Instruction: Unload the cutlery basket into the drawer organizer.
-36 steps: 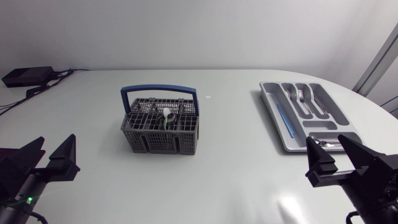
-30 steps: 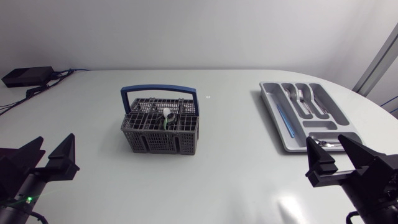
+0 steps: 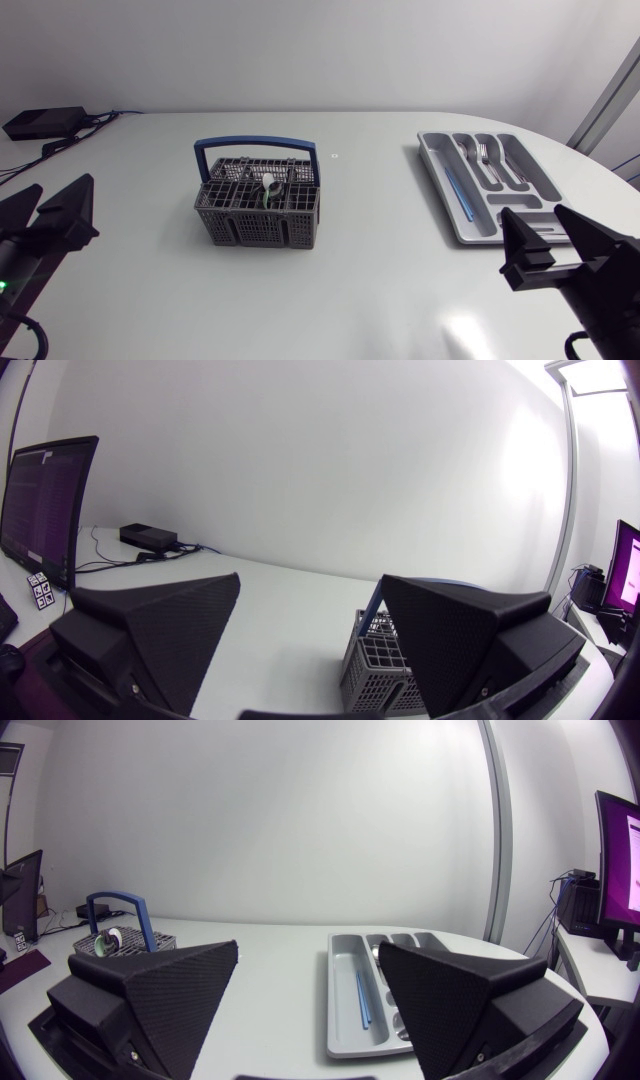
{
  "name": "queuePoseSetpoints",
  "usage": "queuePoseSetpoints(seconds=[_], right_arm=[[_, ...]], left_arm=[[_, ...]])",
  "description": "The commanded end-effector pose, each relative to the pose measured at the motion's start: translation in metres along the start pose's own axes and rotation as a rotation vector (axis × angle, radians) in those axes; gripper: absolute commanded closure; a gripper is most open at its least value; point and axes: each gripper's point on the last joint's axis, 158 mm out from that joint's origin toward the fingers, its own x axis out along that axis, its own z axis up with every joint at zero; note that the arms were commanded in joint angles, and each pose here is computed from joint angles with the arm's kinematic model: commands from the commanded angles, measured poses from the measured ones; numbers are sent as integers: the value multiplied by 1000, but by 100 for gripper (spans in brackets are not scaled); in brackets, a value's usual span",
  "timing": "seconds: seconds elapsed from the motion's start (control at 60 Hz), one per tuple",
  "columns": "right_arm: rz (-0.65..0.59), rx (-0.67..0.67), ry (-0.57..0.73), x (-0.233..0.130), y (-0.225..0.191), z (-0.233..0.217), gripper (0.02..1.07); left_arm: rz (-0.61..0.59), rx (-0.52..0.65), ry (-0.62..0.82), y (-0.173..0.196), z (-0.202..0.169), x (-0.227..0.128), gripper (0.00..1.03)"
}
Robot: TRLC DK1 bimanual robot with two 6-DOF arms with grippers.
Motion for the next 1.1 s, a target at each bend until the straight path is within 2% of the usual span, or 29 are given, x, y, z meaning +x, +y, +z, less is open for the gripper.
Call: queuePoseSetpoints(seconds=[0.0, 0.367, 0.533, 0.683, 0.95, 1.083], right_arm=[[-3, -13, -21, 3, 0, 20, 6], [-5, -19, 50, 40, 7, 65, 6], [3, -29, 126, 60, 16, 75, 7], [24, -40, 222, 75, 30, 74, 7], [145, -105, 478, 84, 75, 46, 7], [290, -113, 591, 80, 105, 29, 7]], left_arm=[[-6, -30, 2, -5, 16, 5, 4], [7, -17, 131, -22, 37, 50, 4], [57, 115, 256, -31, 31, 70, 5], [11, 252, 365, -49, 20, 81, 5], [-62, 366, 508, -72, -5, 89, 5], [-114, 418, 536, -87, -13, 88, 5]])
